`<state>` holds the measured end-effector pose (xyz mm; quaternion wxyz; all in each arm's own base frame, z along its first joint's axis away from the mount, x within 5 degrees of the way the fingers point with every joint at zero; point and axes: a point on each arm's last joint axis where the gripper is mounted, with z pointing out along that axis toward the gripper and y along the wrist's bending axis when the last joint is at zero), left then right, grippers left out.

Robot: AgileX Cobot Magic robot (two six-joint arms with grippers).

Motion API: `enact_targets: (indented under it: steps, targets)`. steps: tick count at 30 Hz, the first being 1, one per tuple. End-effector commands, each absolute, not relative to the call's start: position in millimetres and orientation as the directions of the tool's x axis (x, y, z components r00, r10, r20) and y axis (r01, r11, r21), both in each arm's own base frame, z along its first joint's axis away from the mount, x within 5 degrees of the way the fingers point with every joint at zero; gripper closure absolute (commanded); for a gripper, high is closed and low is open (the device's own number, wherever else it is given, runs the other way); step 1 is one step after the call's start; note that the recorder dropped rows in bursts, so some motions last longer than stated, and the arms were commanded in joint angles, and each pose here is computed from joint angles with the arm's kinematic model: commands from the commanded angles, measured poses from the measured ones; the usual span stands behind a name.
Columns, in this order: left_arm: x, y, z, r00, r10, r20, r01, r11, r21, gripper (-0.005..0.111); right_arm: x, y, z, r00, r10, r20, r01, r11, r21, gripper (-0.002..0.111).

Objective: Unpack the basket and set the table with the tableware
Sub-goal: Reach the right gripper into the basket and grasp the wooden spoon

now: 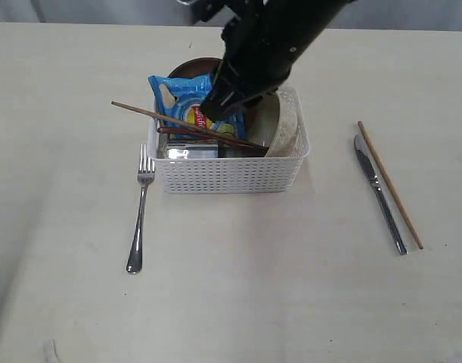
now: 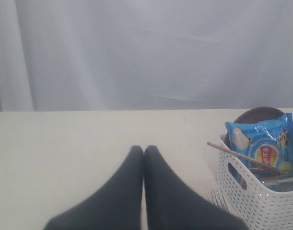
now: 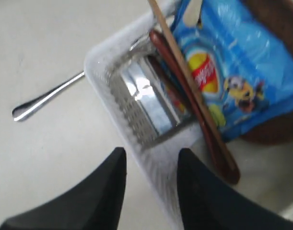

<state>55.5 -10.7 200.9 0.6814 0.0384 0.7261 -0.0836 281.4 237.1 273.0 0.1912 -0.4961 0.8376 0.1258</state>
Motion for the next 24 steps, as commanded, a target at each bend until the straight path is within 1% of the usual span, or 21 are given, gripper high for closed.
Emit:
enact_targets:
  steps: [1, 7, 13, 20, 22, 23, 24]
  targets:
    - [55, -11, 201, -0.061, -0.057, -0.997, 0.171, 0.983, -0.067, 0.107, 287, 262, 280, -0.359, -0.798, -0.484, -0.901, 0.431, -0.042, 0.074]
    - [55, -11, 201, -0.061, -0.057, -0.997, 0.171, 0.983, -0.067, 0.107, 301, 290, 258, -0.332, -0.829, -0.45, -0.918, 0.395, -0.049, 0.074]
    - [55, -11, 201, -0.061, -0.057, -0.997, 0.171, 0.983, -0.067, 0.107, 318, 301, 228, -0.341, -0.854, -0.392, -0.917, 0.395, -0.062, 0.074]
    - [55, -11, 201, -0.061, -0.057, -0.997, 0.171, 0.983, -0.067, 0.107, 330, 311, 197, -0.348, -0.852, -0.391, -0.913, 0.403, -0.065, 0.074]
    - [55, -11, 201, -0.061, -0.057, -0.997, 0.171, 0.983, -0.067, 0.107, 332, 314, 194, -0.345, -0.848, -0.402, -0.912, 0.405, -0.071, 0.07]
    - [55, -11, 201, -0.061, -0.057, -0.997, 0.171, 0.983, -0.067, 0.107, 333, 314, 194, -0.344, -0.844, -0.412, -0.91, 0.407, -0.075, 0.061]
    - [55, -11, 201, -0.061, -0.057, -0.997, 0.171, 0.983, -0.067, 0.107, 333, 315, 194, -0.344, -0.842, -0.416, -0.91, 0.409, -0.075, 0.058]
